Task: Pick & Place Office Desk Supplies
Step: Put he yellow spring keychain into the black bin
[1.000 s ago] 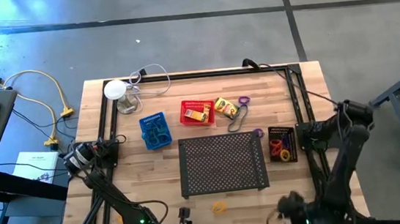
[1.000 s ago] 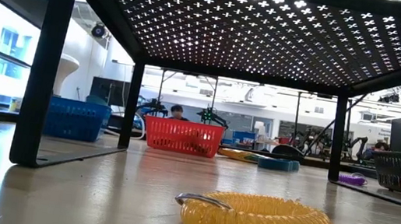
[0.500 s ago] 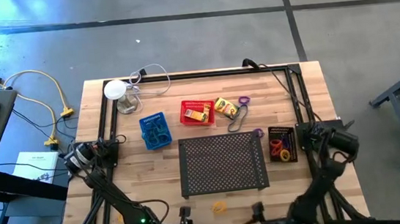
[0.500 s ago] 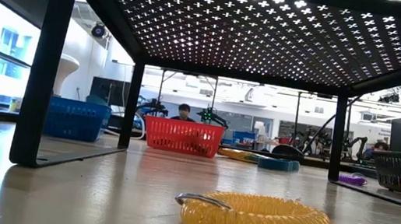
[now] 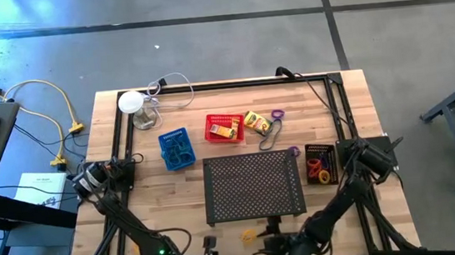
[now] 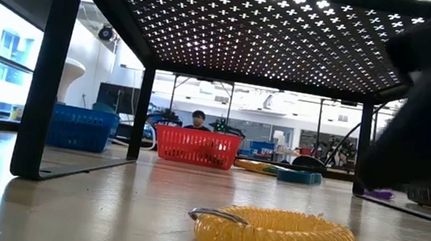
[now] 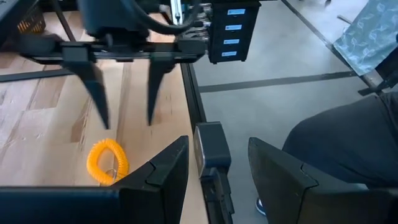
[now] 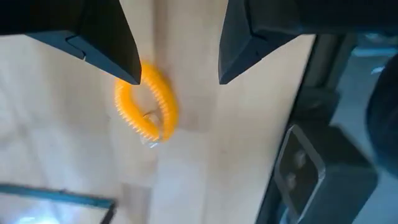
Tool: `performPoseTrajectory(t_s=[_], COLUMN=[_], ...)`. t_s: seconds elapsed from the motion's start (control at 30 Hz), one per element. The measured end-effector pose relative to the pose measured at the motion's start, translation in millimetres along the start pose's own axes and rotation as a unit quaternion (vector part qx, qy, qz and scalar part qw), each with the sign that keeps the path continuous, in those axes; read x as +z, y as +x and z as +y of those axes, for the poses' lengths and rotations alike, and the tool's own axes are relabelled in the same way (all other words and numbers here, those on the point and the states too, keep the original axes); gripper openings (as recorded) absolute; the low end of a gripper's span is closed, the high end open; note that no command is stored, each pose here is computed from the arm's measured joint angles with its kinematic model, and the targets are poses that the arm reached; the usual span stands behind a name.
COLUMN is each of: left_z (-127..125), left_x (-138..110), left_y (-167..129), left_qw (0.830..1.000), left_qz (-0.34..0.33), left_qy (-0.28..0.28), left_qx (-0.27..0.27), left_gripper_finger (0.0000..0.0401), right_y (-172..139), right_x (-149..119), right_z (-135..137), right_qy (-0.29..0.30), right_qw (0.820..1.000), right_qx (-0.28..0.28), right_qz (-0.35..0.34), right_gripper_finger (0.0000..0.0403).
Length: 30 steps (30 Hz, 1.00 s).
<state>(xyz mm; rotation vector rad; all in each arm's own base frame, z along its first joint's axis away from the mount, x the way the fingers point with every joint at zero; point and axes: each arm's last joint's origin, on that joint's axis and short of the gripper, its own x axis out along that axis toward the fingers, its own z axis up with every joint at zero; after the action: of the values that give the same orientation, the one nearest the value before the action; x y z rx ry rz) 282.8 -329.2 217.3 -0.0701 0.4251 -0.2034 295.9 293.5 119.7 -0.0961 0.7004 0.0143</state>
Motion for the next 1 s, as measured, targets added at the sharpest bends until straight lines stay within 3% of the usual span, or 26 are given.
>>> performPoseTrajectory(t_s=[0.53,1.0], left_z=[0,0], left_x=[0,0], left_y=[0,0], left_qw=[1.0,1.0], left_qz=[0.0,0.0], left_qy=[0.001,0.001], left_qx=[0.0,0.0], left_gripper_finger=[0.0161,0.0161], right_y=[21,43], right_x=[-1,4], right_z=[-18,-41], right_qy=[-0.007,0.044], right_qw=[0.999,0.997], right_qx=[-0.045,-0.009], right_qz=[0.009,0.057], right_gripper_finger=[0.0199,0.0199])
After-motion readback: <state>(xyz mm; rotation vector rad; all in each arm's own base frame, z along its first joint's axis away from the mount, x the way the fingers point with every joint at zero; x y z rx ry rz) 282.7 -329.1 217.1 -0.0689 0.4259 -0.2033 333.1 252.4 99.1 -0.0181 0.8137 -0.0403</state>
